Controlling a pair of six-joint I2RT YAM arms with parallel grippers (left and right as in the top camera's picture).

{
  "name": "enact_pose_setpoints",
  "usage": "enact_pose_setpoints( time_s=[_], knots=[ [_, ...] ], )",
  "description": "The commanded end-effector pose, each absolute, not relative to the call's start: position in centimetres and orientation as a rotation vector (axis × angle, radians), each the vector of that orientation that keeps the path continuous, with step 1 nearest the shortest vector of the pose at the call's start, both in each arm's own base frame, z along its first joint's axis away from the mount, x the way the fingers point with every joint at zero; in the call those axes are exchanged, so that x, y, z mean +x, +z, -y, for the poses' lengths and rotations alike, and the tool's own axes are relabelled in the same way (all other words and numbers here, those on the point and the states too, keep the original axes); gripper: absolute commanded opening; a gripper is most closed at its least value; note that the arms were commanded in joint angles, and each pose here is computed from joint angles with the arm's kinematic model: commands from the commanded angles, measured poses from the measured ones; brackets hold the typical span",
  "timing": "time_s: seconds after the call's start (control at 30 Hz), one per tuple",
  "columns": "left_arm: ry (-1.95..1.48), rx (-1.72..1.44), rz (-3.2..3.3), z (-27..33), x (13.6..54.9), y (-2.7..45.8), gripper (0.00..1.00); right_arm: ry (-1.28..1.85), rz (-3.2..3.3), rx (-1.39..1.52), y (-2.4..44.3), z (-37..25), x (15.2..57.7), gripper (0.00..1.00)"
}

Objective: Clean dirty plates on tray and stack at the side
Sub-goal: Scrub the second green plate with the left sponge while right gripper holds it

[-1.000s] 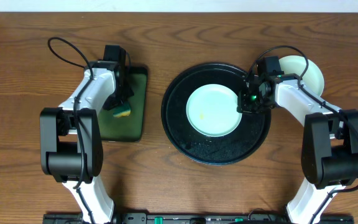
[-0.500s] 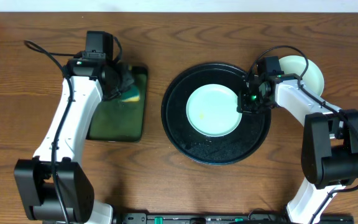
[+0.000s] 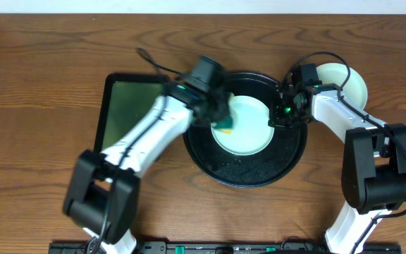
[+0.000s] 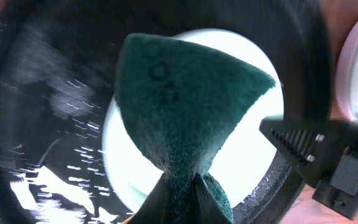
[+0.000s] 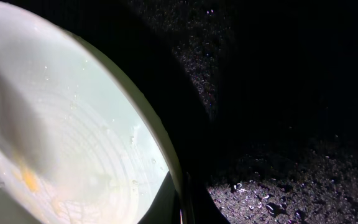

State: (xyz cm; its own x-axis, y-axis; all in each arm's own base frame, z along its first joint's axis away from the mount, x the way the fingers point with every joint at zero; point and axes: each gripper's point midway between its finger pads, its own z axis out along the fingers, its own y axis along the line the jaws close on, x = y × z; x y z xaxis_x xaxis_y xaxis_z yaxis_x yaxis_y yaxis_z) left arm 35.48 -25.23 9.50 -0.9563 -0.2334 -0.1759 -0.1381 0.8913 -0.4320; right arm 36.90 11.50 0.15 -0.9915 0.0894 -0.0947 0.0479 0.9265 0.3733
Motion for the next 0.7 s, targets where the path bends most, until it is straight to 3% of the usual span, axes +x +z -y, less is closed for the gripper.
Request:
enact_pose_setpoints(
  time_s=[0.0,0.37,0.5,0.67],
  knots=[
    [-0.505,-0.422,-2.807,26.4,35.4,7.3,0.08,0.554,-3.05,0.138,-2.2,-12.0,35.5,0.01],
    [-0.444,-0.372,-2.745,31.0,35.9,2.0,0.07,0.553,-3.053,0.139,-2.2,-12.0,35.4,0.01],
    [-0.023,-0.417,-2.71,24.8,36.0,0.0,0.08,0.552,-3.061,0.135,-2.2,-12.0,35.2,0.01],
    [0.305,-0.469,-2.59,18.0,36.7,3.2,0.07,0.551,-3.064,0.131,-2.3,-11.9,35.2,0.01]
  ],
)
